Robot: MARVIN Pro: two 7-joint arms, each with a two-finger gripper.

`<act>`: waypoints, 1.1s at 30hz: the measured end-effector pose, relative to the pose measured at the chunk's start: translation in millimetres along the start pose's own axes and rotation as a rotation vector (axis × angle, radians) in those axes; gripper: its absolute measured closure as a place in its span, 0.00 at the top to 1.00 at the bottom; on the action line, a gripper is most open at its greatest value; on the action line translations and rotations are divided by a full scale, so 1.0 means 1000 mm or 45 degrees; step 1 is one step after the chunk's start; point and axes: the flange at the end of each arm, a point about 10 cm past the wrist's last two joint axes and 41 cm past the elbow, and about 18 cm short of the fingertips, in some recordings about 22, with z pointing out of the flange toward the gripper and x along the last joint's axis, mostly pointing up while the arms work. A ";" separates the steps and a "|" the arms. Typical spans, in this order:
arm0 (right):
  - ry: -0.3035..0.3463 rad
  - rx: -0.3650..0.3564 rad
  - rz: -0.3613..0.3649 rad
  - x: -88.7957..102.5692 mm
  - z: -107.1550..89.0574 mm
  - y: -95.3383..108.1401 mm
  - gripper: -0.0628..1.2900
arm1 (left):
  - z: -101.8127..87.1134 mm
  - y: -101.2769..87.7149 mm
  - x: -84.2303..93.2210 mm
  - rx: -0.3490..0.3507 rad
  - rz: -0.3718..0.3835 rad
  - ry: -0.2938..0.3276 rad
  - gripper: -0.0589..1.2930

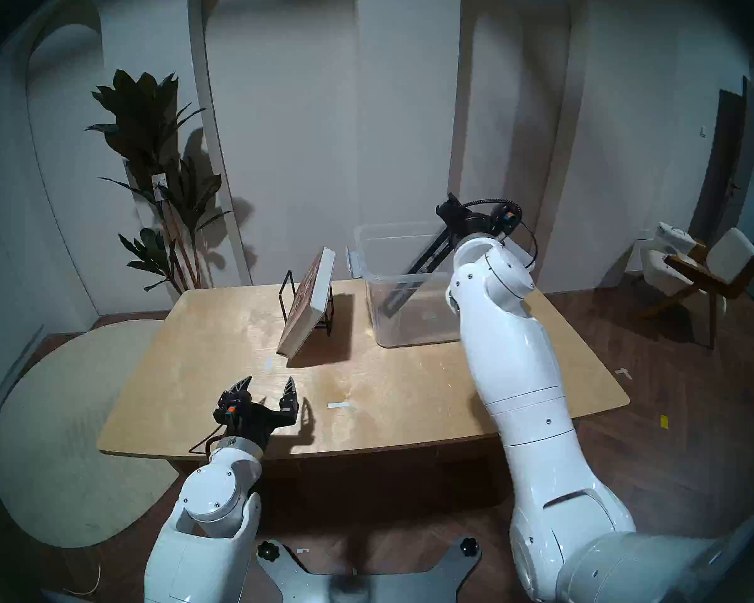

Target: Pack the books into the storage box

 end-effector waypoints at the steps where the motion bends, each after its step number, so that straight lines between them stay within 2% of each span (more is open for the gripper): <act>1: -0.019 0.024 0.002 0.003 -0.002 0.000 0.97 | 0.000 0.000 0.000 0.000 0.000 0.001 0.97; 13: -0.229 0.313 -0.003 0.035 -0.033 -0.003 0.97 | 0.000 0.000 0.003 0.000 0.000 0.008 0.97; 19: -0.347 0.423 -0.033 0.048 -0.052 0.000 0.97 | 0.000 0.000 0.005 0.000 0.000 0.015 0.97; 21: -0.361 0.446 -0.058 0.054 -0.057 0.000 0.97 | 0.000 0.000 0.005 0.000 0.000 0.016 0.97; 24: -0.353 0.476 -0.095 0.064 -0.066 0.000 0.97 | 0.000 0.000 0.006 0.000 0.000 0.017 0.97; 27: -0.299 0.472 -0.167 0.078 -0.075 0.000 0.97 | 0.000 0.000 0.006 0.000 0.000 0.018 0.97; 30: -0.221 0.436 -0.246 0.089 -0.081 0.001 0.97 | 0.000 0.000 0.006 0.000 0.000 0.019 0.97; 33: -0.115 0.349 -0.335 0.099 -0.088 0.007 0.97 | 0.000 0.000 0.006 0.000 -0.001 0.019 0.97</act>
